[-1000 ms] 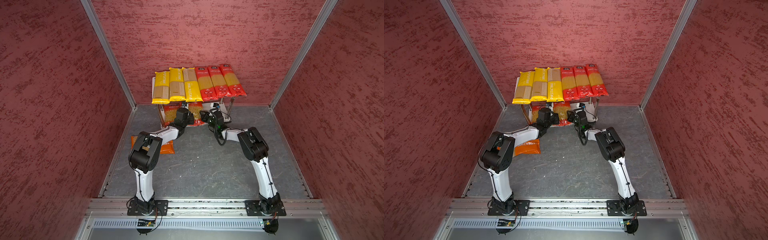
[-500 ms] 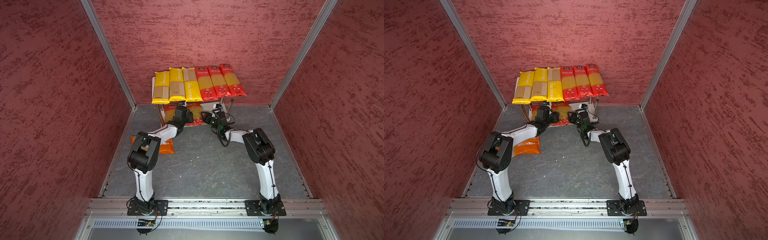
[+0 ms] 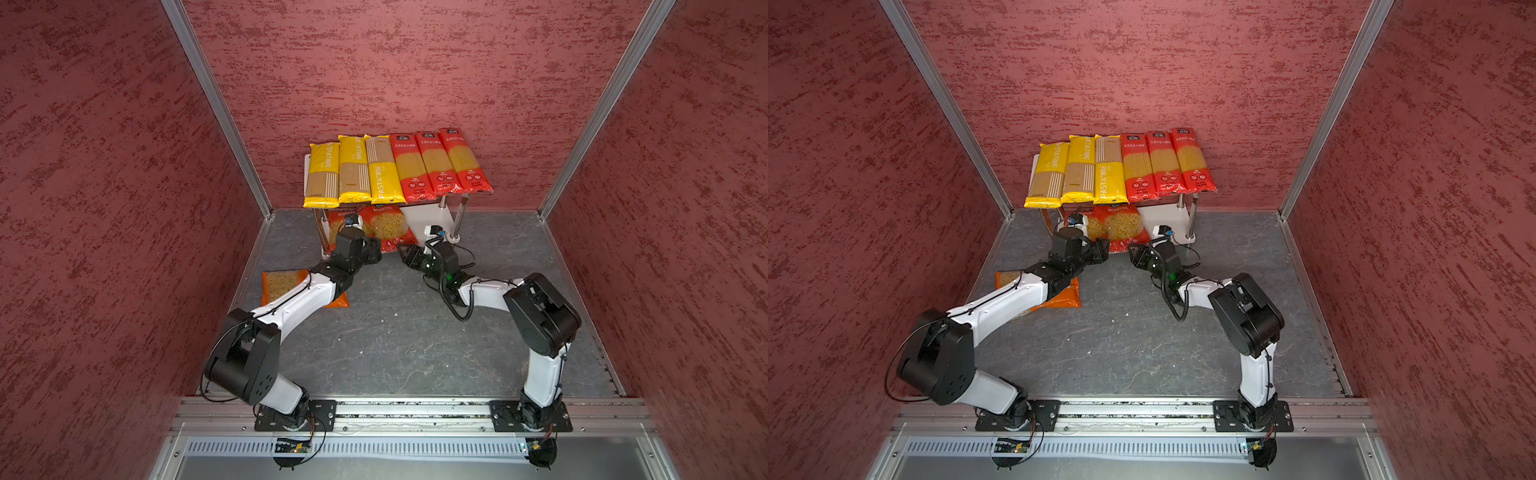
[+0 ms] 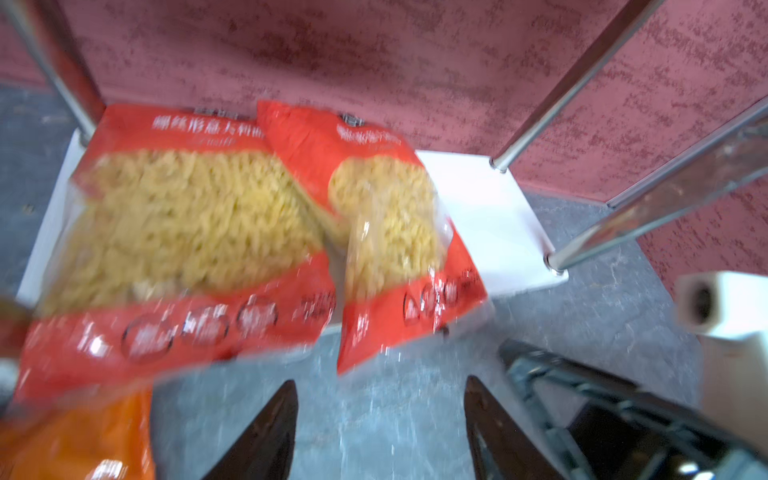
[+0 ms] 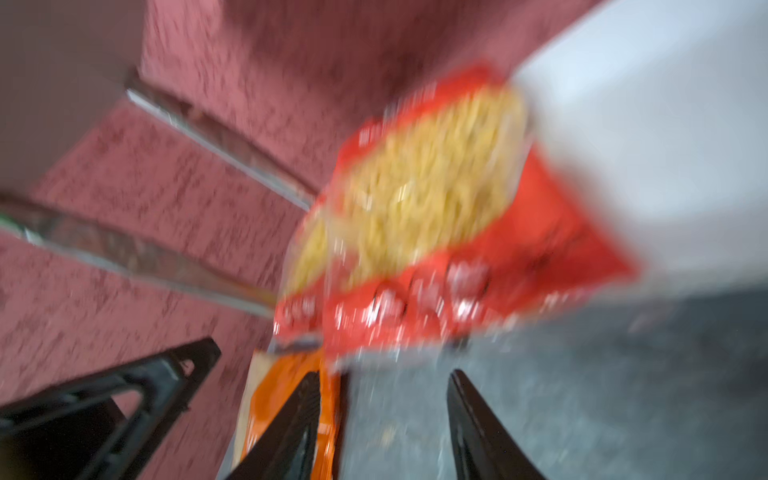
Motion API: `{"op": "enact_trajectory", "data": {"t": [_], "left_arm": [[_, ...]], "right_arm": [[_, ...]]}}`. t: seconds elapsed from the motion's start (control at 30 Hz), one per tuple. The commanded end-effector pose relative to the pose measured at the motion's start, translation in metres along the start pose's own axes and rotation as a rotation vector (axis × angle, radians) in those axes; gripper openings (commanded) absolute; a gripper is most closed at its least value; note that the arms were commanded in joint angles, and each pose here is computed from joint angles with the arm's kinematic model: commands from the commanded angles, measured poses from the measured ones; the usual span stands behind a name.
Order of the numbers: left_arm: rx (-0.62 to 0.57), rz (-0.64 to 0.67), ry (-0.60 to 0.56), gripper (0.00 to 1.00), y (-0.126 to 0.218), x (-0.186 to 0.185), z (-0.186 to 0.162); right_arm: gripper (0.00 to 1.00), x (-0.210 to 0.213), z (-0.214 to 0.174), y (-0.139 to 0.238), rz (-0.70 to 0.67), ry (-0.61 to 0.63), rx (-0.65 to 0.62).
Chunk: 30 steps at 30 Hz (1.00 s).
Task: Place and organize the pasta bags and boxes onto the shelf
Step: 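Push the fusilli bag upright beside the other one and release both grippers, then grasp the orange PASTATIME bag with the right gripper and drag it toward the robot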
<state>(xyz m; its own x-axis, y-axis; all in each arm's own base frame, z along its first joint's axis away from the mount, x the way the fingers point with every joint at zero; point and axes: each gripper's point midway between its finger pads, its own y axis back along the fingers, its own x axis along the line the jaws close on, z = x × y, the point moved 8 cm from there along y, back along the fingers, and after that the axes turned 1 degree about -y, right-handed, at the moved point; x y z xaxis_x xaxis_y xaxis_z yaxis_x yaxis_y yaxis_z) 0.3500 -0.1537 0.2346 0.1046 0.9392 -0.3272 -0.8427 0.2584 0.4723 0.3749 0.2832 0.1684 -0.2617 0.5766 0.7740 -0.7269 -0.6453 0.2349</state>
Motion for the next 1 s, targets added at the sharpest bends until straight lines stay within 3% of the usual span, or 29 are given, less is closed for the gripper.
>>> {"op": "enact_trajectory", "data": {"t": [0.0, 0.37, 0.83, 0.97], "left_arm": [[0.043, 0.056, 0.001, 0.64, 0.024, 0.009, -0.014], [0.1, 0.212, 0.015, 0.65, 0.1, 0.061, -0.041], [0.103, 0.227, 0.077, 0.66, 0.13, 0.081, -0.052], [0.106, 0.219, 0.082, 0.66, 0.133, 0.081, -0.053]], "right_arm": [[0.52, 0.021, -0.023, 0.003, 0.036, -0.052, 0.023], [0.63, 0.062, -0.131, -0.044, 0.087, -0.047, 0.284], [0.63, 0.04, -0.16, -0.121, -0.035, 0.055, 0.337], [0.57, 0.037, -0.165, -0.137, -0.02, 0.052, 0.375]]}}
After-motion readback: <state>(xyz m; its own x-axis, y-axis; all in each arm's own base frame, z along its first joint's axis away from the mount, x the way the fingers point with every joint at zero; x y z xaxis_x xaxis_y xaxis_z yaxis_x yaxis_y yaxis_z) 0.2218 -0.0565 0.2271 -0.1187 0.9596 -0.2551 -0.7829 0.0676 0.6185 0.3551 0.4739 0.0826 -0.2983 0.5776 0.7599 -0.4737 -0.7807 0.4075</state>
